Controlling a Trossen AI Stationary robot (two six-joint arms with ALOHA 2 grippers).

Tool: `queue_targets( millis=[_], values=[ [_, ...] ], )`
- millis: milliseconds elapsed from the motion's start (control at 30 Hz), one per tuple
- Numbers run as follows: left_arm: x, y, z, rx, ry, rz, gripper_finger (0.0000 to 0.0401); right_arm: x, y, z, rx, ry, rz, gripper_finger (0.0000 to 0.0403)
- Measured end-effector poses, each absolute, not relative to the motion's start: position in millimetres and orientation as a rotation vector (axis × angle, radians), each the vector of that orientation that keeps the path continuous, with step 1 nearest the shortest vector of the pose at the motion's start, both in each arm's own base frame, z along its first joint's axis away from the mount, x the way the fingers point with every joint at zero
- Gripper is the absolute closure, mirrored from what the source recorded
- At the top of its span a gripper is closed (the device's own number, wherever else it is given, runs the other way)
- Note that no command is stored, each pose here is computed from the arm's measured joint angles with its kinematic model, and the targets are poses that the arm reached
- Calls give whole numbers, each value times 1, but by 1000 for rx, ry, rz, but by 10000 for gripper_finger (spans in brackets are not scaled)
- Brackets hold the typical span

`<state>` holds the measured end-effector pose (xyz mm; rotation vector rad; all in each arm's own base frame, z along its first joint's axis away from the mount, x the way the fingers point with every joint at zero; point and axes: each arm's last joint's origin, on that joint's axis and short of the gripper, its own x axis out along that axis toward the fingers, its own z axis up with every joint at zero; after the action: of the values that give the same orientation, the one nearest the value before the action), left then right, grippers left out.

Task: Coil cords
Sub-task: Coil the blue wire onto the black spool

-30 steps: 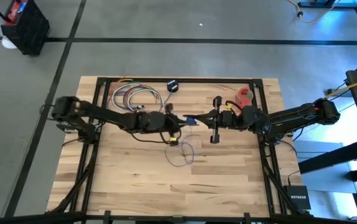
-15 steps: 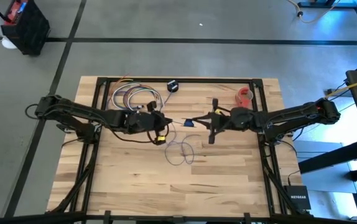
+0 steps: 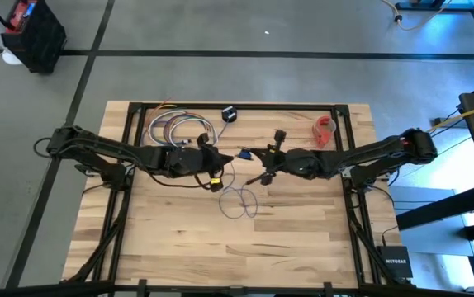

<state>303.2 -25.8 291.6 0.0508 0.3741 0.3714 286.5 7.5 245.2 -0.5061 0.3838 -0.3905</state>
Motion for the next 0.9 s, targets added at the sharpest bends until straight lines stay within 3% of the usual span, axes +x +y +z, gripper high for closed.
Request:
queue_targets(
  millis=[367, 667, 900],
  values=[
    [320, -29, 286, 22, 291, 344, 398, 327, 6, 235, -464, 442, -504, 397],
    [320, -35, 291, 39, 255, 317, 394, 334, 7, 249, -314, 266, -511, 397],
    [309, -48, 292, 165, 337, 256, 395, 327, 5, 256, -346, 287, -582, 397]
  ],
)
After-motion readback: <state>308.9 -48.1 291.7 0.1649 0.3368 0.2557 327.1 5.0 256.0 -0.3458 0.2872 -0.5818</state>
